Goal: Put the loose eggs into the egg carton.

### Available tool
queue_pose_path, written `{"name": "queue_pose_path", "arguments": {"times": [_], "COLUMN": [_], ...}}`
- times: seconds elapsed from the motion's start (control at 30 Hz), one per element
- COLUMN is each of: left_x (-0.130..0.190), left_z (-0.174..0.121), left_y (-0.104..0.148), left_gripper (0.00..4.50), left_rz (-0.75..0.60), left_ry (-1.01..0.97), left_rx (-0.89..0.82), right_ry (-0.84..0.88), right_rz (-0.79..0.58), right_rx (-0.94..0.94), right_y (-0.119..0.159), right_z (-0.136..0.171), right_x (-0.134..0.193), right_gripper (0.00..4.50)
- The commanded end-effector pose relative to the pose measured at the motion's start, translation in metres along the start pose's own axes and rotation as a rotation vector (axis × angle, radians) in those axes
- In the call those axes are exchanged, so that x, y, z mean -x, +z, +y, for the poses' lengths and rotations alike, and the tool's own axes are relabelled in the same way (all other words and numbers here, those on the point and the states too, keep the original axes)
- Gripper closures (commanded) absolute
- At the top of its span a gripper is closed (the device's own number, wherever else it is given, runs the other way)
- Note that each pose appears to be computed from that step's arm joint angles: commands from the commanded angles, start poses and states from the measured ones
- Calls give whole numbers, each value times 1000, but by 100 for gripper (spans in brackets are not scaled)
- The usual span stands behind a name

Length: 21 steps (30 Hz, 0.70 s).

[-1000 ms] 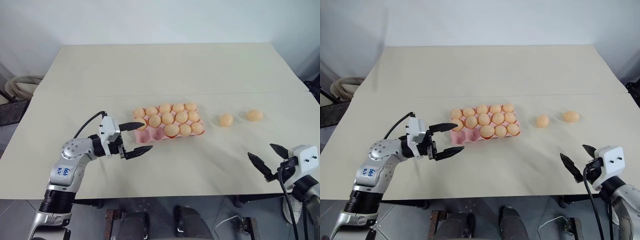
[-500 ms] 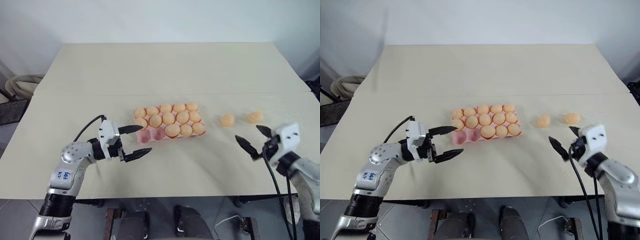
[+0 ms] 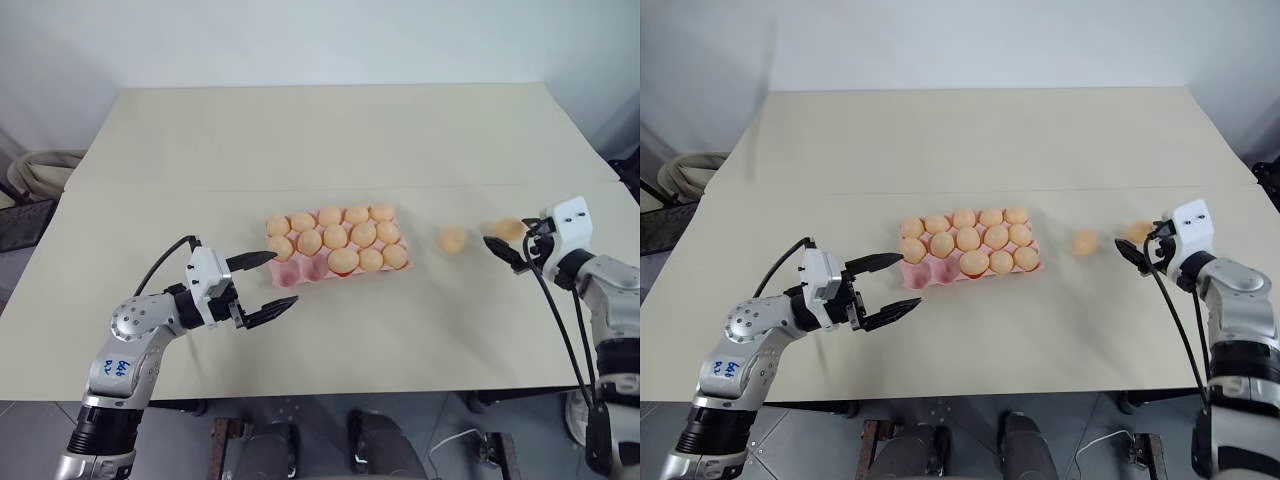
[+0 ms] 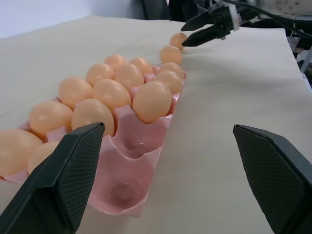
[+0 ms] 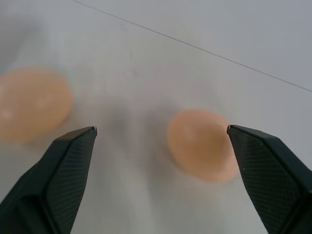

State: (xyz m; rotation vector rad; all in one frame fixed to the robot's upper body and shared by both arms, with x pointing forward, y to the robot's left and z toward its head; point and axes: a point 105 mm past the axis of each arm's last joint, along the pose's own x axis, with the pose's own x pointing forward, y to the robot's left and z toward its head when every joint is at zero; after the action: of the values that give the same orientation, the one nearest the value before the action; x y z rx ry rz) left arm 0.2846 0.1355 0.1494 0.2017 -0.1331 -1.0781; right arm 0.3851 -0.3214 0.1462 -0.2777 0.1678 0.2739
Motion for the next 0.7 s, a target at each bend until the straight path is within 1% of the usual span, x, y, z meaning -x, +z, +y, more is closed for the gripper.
{"name": "queue_pose_path", "arguments": {"times": [0.03,0.23,0.37,0.47,0.57,0.6,0.7], "left_x": [2,3,3,2,2,2,2], "left_z": [1,0,2,3,4,4,4], "left_y": [11,12,14,15,17,17,17], "left_gripper": [0,0,0,0,0,0,0], "left_rz": [-18,-16,-17,-21,-26,-28,-30], "left_ry": [8,17,22,21,23,24,24], "left_rx": [-42,-45,-50,-56,-58,-58,-58], "right_ry": [-20,-63,-73,-75,-68,-70,-62], "right_rz": [8,53,50,41,32,29,0], "right_rx": [14,-47,-63,-73,-76,-76,-85], "right_y": [5,-2,-3,-4,-5,-5,-5], "right_z": [-11,-18,-17,-16,-13,-13,-11], "right_x": [-4,-16,-20,-22,-23,-23,-23], "right_gripper": [2,2,2,67,169,215,293]}}
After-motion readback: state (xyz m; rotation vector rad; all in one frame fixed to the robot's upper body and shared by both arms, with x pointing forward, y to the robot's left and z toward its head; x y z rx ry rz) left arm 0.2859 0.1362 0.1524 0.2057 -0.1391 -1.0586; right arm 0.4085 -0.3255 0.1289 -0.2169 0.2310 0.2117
